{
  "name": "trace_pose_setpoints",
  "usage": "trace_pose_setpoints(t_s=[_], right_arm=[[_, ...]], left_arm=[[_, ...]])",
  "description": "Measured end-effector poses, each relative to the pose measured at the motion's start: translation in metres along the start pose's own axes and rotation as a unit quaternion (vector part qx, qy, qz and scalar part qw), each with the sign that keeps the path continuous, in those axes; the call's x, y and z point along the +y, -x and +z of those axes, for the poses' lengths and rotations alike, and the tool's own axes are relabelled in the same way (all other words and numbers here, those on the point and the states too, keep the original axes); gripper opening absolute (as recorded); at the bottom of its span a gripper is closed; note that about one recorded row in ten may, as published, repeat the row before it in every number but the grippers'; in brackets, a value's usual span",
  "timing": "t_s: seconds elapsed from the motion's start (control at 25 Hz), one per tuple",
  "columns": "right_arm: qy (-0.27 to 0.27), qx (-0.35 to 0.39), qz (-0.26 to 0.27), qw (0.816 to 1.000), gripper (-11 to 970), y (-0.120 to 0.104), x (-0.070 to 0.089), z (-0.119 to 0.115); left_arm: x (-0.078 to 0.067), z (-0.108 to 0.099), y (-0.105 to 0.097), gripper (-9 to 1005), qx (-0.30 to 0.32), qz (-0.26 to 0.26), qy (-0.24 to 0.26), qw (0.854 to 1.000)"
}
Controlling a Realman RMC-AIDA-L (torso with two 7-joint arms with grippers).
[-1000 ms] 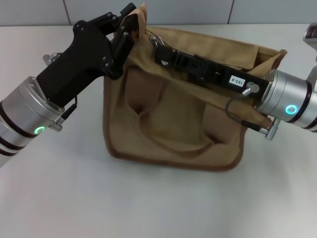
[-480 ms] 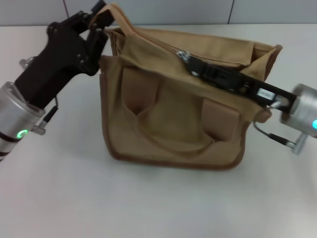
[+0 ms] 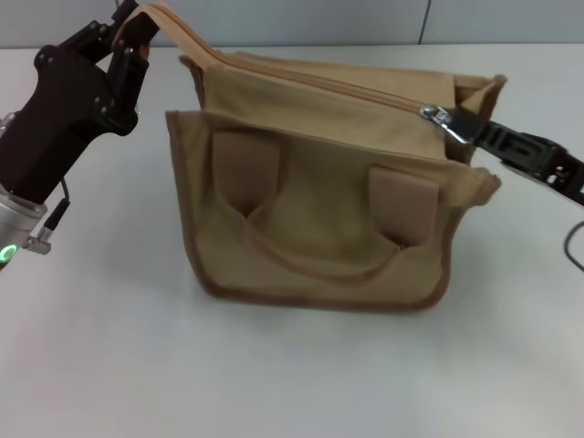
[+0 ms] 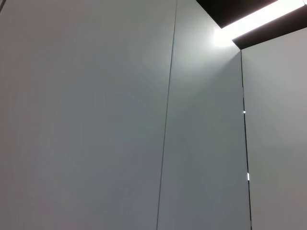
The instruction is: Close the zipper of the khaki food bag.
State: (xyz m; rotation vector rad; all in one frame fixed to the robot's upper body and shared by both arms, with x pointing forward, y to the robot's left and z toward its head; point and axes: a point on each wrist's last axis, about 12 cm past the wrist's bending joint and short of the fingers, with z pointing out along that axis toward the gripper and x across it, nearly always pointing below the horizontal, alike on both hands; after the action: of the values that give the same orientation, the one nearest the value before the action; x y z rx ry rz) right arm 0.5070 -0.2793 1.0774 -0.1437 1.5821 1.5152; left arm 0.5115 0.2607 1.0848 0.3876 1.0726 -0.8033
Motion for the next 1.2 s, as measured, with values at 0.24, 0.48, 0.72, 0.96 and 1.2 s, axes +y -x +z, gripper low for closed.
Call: trace_pose_setpoints(t_s=[0.24,0.48,0.72,0.96,1.2], right_arm=[[0.025,-0.021,-0.031,0.999,-2,0.002,0.008,-0.007],[0.066,-0.045,-0.13,0.988,70,-0.001,0.019,-0.01],[0.06,-0.056,-0.162,0.983,222,-0.007,0.02,-0.016],[0.054,-0.066,-0.199,0.976,408,-0.015,0.022,-0.022],[0.082,-0.065,-0.27,0.957,647,-0.027,0.029,-0.02]], left_arm=[[0.0,-0.002,0.0,91,0.002,0.001,0.002,1.0],[0.001,-0.009,0.0,103,0.01,0.002,0.01,1.0],[0.009,-0.036,0.001,146,0.043,-0.015,0.056,0.997],[0.007,-0.094,0.007,433,0.08,0.003,0.133,0.988],[-0.006,-0.156,0.033,726,0.097,0.024,0.17,0.98]])
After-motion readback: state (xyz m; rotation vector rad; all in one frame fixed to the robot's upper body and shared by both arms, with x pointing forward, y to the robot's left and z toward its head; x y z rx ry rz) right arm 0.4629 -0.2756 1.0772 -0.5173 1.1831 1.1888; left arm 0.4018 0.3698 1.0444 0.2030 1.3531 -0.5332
